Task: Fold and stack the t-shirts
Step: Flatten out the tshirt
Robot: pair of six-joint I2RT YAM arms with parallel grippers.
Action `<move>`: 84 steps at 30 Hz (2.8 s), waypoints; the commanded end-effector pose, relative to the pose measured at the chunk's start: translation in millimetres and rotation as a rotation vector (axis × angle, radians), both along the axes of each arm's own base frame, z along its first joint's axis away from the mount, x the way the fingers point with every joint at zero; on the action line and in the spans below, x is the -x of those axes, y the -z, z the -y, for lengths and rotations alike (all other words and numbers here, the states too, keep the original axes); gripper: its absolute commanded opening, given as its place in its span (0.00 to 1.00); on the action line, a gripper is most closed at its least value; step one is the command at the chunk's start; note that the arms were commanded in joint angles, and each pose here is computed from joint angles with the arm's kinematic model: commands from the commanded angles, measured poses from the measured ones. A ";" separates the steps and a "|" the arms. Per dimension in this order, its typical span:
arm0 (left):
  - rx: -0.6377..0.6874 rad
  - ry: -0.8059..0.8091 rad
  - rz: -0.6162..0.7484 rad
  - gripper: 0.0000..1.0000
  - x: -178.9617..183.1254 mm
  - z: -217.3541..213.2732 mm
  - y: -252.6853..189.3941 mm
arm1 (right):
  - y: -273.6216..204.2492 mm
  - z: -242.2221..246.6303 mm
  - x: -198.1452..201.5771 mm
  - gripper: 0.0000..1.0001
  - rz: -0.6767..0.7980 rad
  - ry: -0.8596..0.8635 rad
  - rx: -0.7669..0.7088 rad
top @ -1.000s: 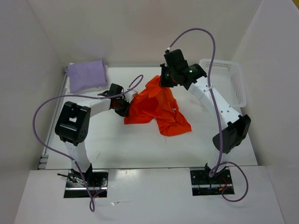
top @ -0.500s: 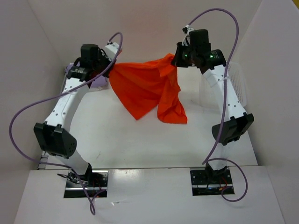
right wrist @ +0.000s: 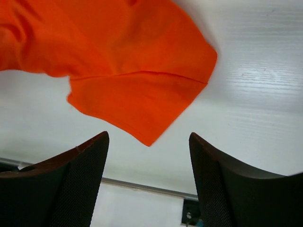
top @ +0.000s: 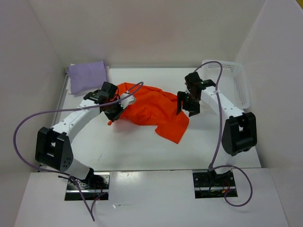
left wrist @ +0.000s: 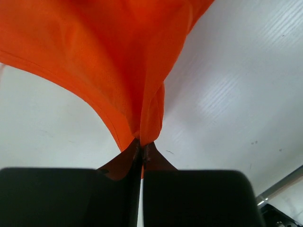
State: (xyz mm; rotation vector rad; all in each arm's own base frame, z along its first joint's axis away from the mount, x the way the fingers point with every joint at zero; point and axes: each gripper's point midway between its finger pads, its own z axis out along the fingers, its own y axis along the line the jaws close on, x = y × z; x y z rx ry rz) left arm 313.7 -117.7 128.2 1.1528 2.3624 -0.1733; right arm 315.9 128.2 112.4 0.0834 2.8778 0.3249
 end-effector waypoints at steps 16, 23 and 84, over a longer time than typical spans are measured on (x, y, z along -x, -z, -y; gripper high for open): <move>-0.035 -0.086 -0.095 0.00 24.2 -13.4 28.4 | 88.9 -45.6 74.4 0.84 -0.006 0.246 0.183; -0.043 -0.090 -0.092 0.00 23.7 -15.0 28.4 | 106.7 -74.8 58.1 0.84 -0.034 0.169 0.093; -0.329 0.192 0.026 0.03 127.4 -101.7 -4.0 | -11.5 -37.2 204.0 0.00 -0.056 0.144 -0.061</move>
